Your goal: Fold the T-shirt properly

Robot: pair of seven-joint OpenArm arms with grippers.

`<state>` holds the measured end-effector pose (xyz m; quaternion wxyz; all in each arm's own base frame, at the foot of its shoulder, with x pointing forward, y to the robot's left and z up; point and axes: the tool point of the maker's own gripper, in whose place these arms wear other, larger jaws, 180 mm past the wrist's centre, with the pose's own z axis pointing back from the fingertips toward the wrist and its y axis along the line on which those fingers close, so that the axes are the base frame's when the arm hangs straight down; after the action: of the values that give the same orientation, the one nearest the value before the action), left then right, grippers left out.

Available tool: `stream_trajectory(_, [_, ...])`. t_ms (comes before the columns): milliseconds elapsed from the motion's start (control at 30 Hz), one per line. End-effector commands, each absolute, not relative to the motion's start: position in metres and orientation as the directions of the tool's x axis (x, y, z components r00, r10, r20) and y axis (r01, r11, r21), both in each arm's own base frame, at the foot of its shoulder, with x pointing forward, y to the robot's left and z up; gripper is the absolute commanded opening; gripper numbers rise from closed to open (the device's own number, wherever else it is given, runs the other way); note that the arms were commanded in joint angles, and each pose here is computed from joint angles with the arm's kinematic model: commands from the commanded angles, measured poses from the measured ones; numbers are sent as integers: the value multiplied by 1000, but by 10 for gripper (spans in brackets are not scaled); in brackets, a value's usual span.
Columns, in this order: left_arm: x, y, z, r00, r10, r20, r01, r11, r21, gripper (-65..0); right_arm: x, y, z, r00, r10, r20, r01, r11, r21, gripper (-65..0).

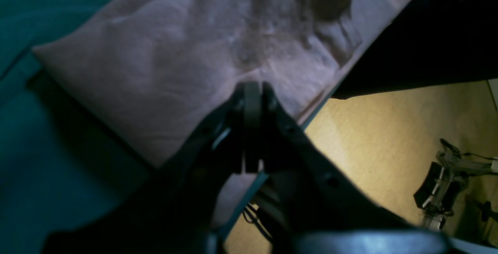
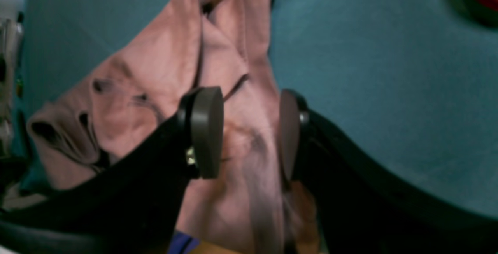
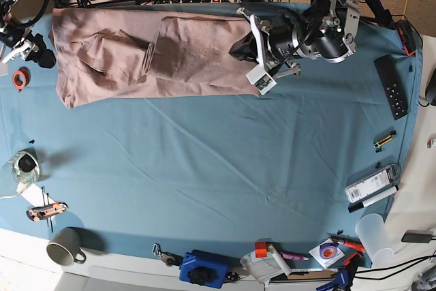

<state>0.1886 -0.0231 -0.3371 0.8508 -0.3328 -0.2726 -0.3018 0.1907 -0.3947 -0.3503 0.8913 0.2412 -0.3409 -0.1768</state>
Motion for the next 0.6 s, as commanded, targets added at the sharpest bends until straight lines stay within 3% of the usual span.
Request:
stream_trajectory(0, [193,-27,-326,646,-310,698,709,583,-397,-650,202,-412,-332,672,-477,567,139,832,536,-406])
stream_trajectory(200, [193,-28,-325,642,-309,702,712,581,-395,-650,212,-417,-343,665,-556,498,170,762,624,-406])
stream_trajectory(567, [193,-28,-324,625,-320,712,728,568,-384,-650,217,-349,-375,796,-486,361,88,683,725,-406])
